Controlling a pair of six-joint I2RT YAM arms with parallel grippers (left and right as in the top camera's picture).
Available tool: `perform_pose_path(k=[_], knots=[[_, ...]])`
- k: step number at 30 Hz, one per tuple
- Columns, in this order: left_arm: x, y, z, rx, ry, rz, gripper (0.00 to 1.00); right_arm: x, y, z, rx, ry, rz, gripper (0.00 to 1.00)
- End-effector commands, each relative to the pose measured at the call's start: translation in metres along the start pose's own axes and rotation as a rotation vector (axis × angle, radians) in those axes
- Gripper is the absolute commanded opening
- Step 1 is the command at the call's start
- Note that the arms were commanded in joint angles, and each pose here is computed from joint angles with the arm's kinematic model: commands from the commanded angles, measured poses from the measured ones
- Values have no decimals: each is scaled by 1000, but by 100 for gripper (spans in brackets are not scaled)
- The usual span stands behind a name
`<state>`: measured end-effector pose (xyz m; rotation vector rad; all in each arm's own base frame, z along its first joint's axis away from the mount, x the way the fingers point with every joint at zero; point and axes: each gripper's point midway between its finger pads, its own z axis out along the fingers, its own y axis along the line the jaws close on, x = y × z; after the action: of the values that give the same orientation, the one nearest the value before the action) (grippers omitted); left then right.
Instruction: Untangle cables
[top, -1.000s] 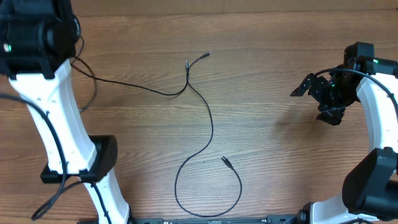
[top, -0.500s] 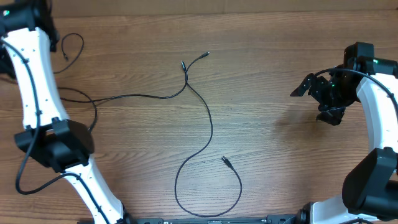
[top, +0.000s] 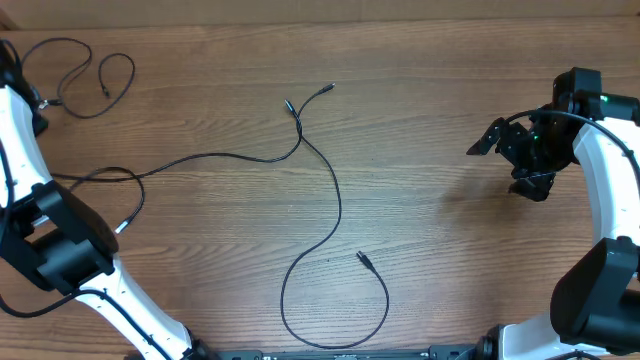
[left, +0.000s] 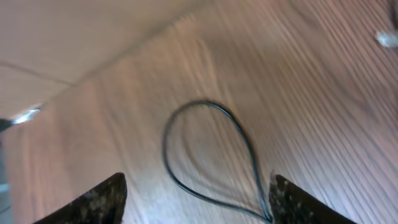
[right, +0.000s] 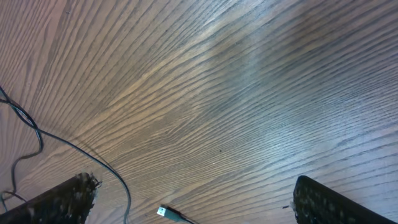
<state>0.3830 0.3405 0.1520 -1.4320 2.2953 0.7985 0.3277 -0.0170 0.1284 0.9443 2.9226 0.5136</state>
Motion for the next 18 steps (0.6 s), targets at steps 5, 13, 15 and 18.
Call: perform_pose_path(k=[5, 13, 15, 18], knots=[[94, -121, -68, 771, 369, 321, 75, -3, 1, -4, 1, -18, 4, 100], [224, -190, -144, 1123, 465, 842, 100, -3, 1, -4, 1, -18, 4, 100], [249, -198, -144, 1051, 440, 948, 100, -3, 1, -4, 1, -18, 4, 100], [290, -208, -148, 922, 327, 1216, 95, -3, 1, -4, 1, -18, 4, 100]])
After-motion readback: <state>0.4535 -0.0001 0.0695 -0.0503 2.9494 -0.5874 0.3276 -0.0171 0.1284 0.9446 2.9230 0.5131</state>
